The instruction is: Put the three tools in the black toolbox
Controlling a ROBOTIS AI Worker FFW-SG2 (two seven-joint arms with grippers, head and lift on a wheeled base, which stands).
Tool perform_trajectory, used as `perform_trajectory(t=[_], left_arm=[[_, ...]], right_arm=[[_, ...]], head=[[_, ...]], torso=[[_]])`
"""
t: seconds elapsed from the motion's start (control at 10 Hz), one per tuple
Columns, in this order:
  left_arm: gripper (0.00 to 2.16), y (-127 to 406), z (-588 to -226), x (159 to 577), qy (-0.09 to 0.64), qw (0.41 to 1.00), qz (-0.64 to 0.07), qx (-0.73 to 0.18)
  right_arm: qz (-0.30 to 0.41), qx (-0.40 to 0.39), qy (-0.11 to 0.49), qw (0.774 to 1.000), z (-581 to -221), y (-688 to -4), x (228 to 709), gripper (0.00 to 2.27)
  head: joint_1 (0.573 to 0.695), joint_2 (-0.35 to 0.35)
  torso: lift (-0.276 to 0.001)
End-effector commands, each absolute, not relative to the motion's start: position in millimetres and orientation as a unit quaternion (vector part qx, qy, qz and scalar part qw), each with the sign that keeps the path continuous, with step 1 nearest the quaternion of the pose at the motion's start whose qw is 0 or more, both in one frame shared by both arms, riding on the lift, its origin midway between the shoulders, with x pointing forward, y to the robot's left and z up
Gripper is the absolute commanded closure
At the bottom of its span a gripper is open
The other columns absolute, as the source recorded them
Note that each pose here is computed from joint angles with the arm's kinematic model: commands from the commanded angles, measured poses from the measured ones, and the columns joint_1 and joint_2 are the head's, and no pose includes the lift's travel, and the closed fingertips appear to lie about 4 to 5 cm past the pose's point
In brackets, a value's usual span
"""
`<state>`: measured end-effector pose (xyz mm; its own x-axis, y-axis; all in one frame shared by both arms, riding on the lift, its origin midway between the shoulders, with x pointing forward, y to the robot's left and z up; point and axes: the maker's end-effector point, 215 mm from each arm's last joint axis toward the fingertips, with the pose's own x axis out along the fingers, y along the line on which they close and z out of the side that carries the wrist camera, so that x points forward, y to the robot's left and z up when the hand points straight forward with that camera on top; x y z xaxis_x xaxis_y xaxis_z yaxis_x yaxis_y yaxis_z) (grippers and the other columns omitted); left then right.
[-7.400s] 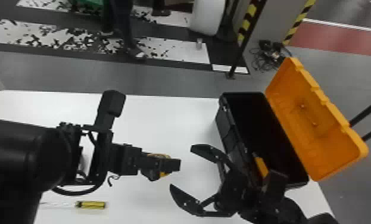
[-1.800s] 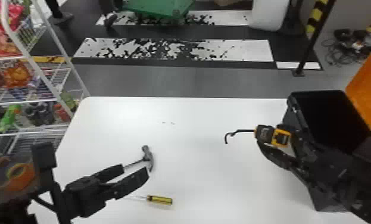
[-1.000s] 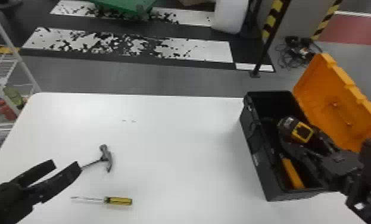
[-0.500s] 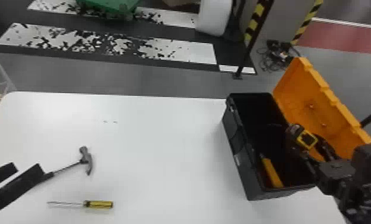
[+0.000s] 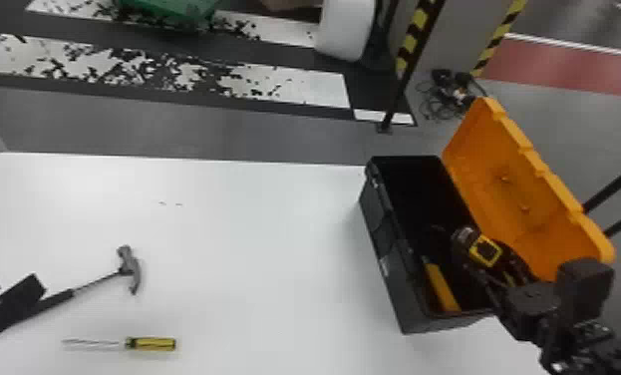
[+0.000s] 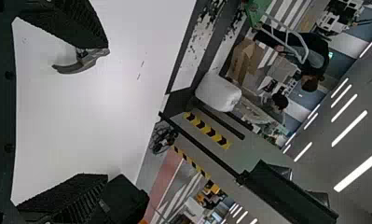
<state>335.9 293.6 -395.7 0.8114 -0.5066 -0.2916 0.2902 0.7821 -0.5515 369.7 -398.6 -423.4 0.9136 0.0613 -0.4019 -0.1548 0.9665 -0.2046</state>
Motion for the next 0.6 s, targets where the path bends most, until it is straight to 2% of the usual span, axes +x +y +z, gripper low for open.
perform_trajectory(t=[0.0, 0.1, 0.2, 0.5], left_arm=[[0.0, 291.7, -393.7, 335.6, 0.216, 0.918, -0.219, -0.251], [0.0, 290.3, -392.6, 335.5, 0.215, 0.918, -0.219, -0.252], [0.0, 290.7, -392.0, 336.0, 0.215, 0.918, -0.218, -0.251], [0.0, 282.7, -393.2, 338.1, 0.217, 0.917, -0.219, -0.252]], right_arm=[[0.068, -0.111, 0.2, 0.971, -426.8, -386.8, 368.9, 1.14], [0.071, -0.111, 0.191, 0.973, -422.1, -384.1, 370.2, 0.15], [0.078, -0.102, 0.186, 0.974, -419.2, -379.8, 368.4, 0.0], [0.1, -0.054, 0.139, 0.984, -388.8, -360.2, 365.8, 0.04]], head=[[0.695, -0.174], [0.695, -0.167], [0.695, -0.157], [0.695, -0.133]], torso=[[-0.055], [-0.055], [-0.055], [-0.055]])
